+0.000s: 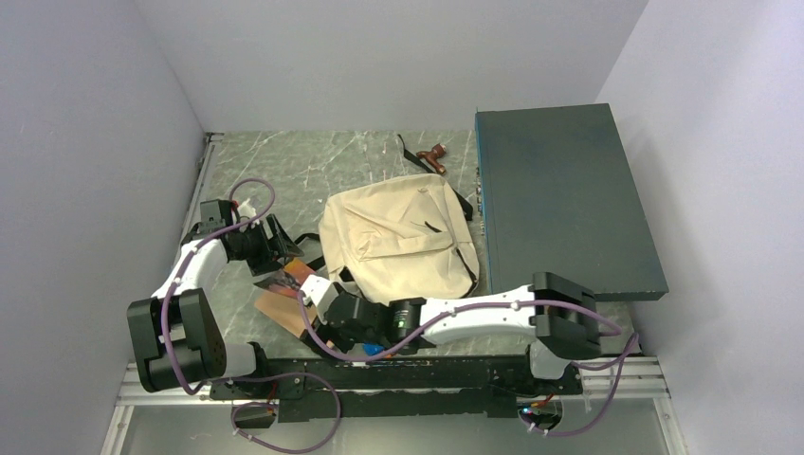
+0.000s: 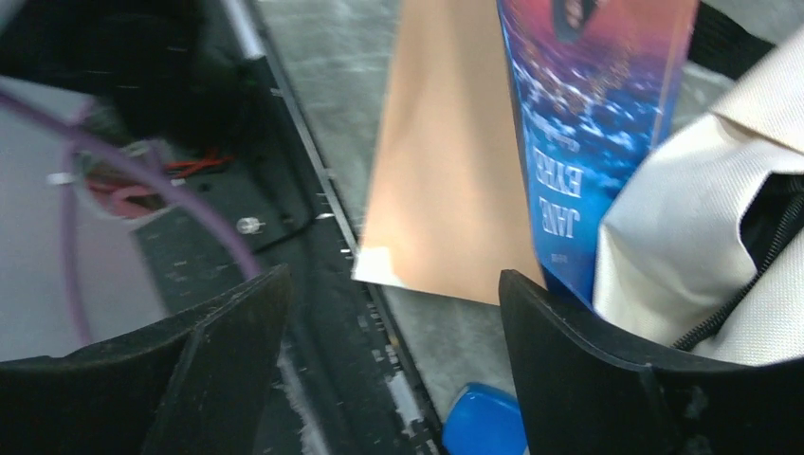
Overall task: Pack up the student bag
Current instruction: Pick up the book from the center of the board.
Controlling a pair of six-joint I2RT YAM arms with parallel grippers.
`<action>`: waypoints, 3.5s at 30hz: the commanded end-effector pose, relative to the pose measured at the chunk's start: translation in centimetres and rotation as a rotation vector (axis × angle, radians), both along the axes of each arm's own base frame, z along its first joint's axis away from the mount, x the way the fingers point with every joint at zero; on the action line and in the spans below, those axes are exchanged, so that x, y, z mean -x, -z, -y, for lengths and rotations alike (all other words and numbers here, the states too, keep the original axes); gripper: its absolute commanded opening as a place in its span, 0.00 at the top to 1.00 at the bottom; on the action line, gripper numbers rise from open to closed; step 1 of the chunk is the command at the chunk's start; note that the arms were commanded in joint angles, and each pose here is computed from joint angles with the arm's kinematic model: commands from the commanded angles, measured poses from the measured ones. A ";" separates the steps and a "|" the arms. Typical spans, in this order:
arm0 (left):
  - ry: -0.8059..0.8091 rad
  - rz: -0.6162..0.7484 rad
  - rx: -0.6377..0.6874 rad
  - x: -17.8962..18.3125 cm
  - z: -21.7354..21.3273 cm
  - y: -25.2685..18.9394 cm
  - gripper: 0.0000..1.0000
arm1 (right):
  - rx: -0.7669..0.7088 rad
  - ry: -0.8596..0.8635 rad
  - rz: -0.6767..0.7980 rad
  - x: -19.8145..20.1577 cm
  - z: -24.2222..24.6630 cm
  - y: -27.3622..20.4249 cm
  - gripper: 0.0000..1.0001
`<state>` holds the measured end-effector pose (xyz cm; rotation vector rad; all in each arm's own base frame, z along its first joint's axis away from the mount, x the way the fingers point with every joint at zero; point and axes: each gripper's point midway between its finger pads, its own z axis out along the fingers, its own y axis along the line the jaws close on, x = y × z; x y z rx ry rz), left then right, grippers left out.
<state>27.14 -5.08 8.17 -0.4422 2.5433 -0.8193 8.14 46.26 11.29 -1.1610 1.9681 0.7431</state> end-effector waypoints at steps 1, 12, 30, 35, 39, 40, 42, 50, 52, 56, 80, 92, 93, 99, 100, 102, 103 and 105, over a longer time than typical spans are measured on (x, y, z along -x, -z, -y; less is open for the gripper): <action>0.042 0.000 0.067 0.4 1.4 -0.9 0.23 | -0.164 -0.156 -0.001 3.4 -0.9 -6.2 0.14; 0.063 0.039 0.070 0.3 1.6 -1.8 0.32 | -0.170 -0.074 0.022 2.4 -1.2 -8.6 0.15; 0.021 0.028 0.033 0.7 1.0 -2.1 0.18 | 0.082 0.182 0.027 -6.6 -2.1 0.0 0.41; -0.043 -0.022 -0.087 -0.4 -1.6 -1.0 0.01 | 0.087 0.156 -0.036 -4.8 -1.6 2.0 0.47; 0.000 -0.046 -0.127 -2.0 -2.0 -0.2 0.01 | 0.075 0.155 -0.082 -3.9 -1.1 3.5 0.53; 0.033 -0.059 -0.130 -2.3 -1.7 0.2 0.04 | 0.073 0.154 -0.088 -3.8 -1.0 3.7 0.55; 0.067 -0.081 -0.129 -2.9 -0.9 0.9 0.05 | 0.074 0.153 -0.097 -3.7 -0.8 4.2 0.57; 0.171 -0.143 -0.100 -4.3 0.9 3.3 0.08 | 0.070 0.167 -0.111 -3.5 0.1 4.8 0.61; 0.218 -0.172 -0.105 -4.1 1.7 3.8 0.08 | 0.067 0.168 -0.114 -3.4 0.2 4.9 0.62; 0.277 -0.173 -0.004 -2.6 4.2 3.4 0.14 | 0.071 0.176 -0.110 -3.6 0.2 5.1 0.63; -0.315 -0.068 -0.164 4.6 -0.9 -2.9 0.03 | -0.022 0.150 -0.142 -3.8 0.1 2.2 0.45; -0.628 -0.178 -0.058 10.1 -0.9 1.2 0.01 | -0.051 0.151 -0.162 -4.8 -0.8 0.9 0.41; -0.614 -0.188 -0.044 10.2 -0.6 1.4 0.02 | -0.047 0.152 -0.167 -4.9 -0.8 1.1 0.41; -0.561 -0.197 -0.018 9.7 0.2 2.4 0.15 | -0.019 0.151 -0.185 -4.8 -0.9 2.8 0.42; -0.556 -0.195 -0.016 9.7 0.2 2.6 0.16 | -0.016 0.152 -0.187 -4.8 -1.0 2.9 0.42; -0.550 -0.189 -0.014 9.6 0.3 2.9 0.20 | -0.014 0.149 -0.189 -4.7 -1.0 3.0 0.42; -0.536 -0.172 -0.005 9.3 0.5 2.8 0.24 | -0.013 0.148 -0.190 -4.7 -1.0 3.1 0.42; -0.520 -0.152 0.017 8.9 0.8 2.7 0.27 | -0.014 0.148 -0.189 -4.7 -1.0 3.1 0.42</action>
